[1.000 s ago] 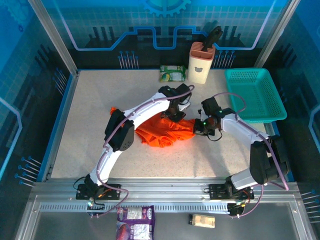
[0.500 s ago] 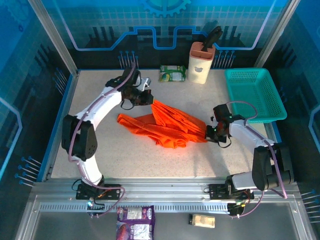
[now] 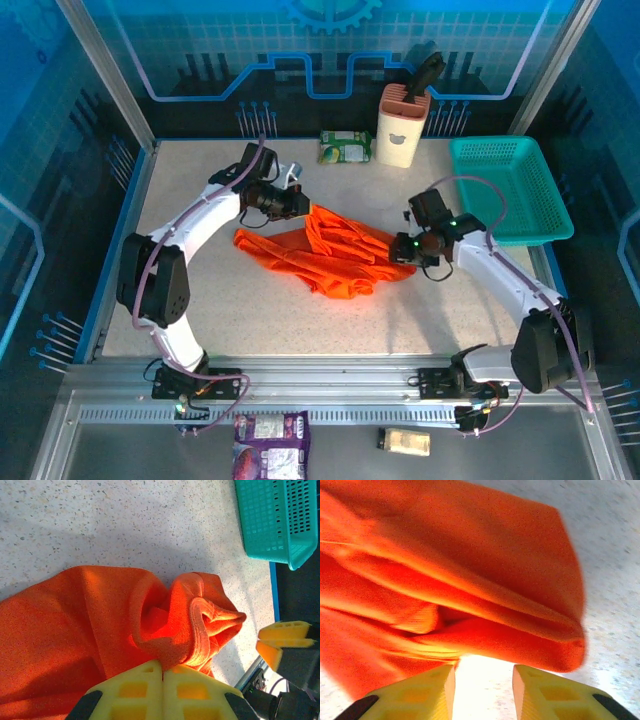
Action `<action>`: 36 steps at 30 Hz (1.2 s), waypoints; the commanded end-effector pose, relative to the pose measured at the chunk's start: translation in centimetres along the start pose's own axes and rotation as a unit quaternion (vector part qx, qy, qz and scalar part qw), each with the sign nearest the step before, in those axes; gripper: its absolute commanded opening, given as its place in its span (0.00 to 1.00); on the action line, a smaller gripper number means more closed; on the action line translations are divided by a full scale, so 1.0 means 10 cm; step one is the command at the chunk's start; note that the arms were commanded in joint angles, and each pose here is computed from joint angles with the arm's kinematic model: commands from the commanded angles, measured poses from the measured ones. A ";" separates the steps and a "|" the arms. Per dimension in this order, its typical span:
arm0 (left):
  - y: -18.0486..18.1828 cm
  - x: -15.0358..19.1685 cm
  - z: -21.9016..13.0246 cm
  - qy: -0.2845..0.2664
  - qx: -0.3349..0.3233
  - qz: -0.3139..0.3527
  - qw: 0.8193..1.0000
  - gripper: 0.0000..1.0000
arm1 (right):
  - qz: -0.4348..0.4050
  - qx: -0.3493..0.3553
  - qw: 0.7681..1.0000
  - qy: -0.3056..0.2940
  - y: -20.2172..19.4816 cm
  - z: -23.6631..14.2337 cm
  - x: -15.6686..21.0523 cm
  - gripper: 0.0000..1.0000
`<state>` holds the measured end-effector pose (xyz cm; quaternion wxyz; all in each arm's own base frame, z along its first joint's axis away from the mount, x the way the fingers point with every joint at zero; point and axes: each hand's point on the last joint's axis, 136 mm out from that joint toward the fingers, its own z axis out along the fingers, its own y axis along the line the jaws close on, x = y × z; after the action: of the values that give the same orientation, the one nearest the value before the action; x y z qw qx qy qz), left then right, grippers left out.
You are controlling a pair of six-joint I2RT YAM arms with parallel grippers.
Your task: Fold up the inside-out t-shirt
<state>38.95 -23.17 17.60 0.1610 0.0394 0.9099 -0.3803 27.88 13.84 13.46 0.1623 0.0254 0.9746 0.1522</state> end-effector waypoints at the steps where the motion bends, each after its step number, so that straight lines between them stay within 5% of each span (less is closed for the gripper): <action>1: -0.23 0.07 -0.07 0.002 0.028 0.020 0.999 0.00 | -0.018 -0.004 1.000 -0.003 0.25 -0.09 -0.02 0.38; 13: -0.49 0.09 -0.28 -0.019 0.046 0.042 0.998 0.00 | -0.077 0.032 0.996 -0.008 0.63 0.49 -0.52 0.56; 19: -0.60 0.11 -0.44 -0.033 0.050 0.054 0.997 0.00 | -0.088 0.098 0.990 -0.044 0.53 0.61 -0.83 0.57; 31: -0.60 0.12 -0.71 -0.057 0.005 0.080 0.995 0.00 | -0.081 0.195 0.974 -0.080 -0.06 0.20 -1.11 0.43; 36: -0.71 0.09 -0.79 -0.066 0.020 0.084 0.994 0.00 | -0.096 0.122 0.984 -0.085 0.14 0.09 -1.13 0.36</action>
<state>35.10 -22.85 24.81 0.2281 0.0812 0.8927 -0.3801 39.67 13.00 14.37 0.2409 -0.0065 0.9700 -0.0330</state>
